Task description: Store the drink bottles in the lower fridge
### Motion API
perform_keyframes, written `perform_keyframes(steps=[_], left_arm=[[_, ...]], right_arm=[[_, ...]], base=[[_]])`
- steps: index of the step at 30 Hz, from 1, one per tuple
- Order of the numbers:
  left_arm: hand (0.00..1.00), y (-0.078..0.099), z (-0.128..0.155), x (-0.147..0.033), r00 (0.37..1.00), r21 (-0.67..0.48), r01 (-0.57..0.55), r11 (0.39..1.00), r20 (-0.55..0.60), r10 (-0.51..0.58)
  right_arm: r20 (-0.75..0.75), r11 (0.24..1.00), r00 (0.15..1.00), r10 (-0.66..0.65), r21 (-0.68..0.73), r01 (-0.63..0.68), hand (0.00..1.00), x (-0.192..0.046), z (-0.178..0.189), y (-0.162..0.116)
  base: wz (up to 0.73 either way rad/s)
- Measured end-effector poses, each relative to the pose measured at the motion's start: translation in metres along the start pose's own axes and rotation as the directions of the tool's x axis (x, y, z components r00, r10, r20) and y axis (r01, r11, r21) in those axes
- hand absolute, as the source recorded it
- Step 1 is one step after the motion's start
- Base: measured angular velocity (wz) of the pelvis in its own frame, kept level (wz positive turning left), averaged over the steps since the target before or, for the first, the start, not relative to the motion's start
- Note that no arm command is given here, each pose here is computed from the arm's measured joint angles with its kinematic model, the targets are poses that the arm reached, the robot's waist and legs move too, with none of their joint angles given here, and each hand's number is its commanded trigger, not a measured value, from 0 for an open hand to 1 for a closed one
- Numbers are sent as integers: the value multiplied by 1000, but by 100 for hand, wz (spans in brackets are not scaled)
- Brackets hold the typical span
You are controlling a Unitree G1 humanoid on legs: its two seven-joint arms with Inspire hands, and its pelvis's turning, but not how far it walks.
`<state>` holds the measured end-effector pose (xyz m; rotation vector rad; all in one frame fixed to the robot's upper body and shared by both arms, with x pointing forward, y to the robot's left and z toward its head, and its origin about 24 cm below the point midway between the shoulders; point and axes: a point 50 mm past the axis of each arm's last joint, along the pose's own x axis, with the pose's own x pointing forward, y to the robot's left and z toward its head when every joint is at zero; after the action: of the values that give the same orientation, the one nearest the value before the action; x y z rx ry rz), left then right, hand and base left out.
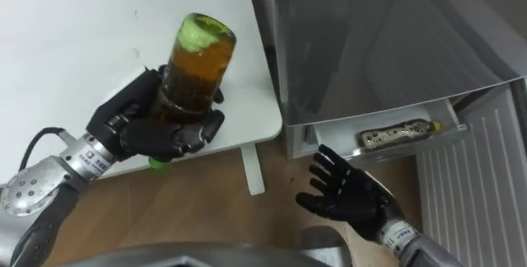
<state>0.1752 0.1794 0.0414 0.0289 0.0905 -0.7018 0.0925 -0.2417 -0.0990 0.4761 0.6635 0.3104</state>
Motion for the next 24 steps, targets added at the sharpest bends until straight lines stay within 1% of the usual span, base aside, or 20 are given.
perform_keyframes(steps=[3,6,9,14,20,24], left_arm=[[100,1,7,3,999,41,52,998,-1,-52],[100,0,17,10,983,109,186,976,-16,-185],[100,-3,17,13,967,116,254,960,-44,-251],[100,-6,13,13,955,104,292,951,-89,-284],[100,-11,14,20,938,113,344,932,-93,-335],[100,-16,11,21,923,98,381,919,-102,-372]], right_arm=[[6,1000,1000,-3,13,3,0,-4,3,-4],[-3,1000,1000,-15,12,15,0,-8,3,-7],[-13,1000,1000,-20,16,20,0,-10,2,-8],[-18,999,999,-27,18,27,0,-13,4,-11],[-26,999,999,-38,19,38,0,-17,7,-15],[-36,999,999,-35,20,36,0,-15,5,-13]], base=[[0],[0],[-8],[-14],[-19],[-14]])
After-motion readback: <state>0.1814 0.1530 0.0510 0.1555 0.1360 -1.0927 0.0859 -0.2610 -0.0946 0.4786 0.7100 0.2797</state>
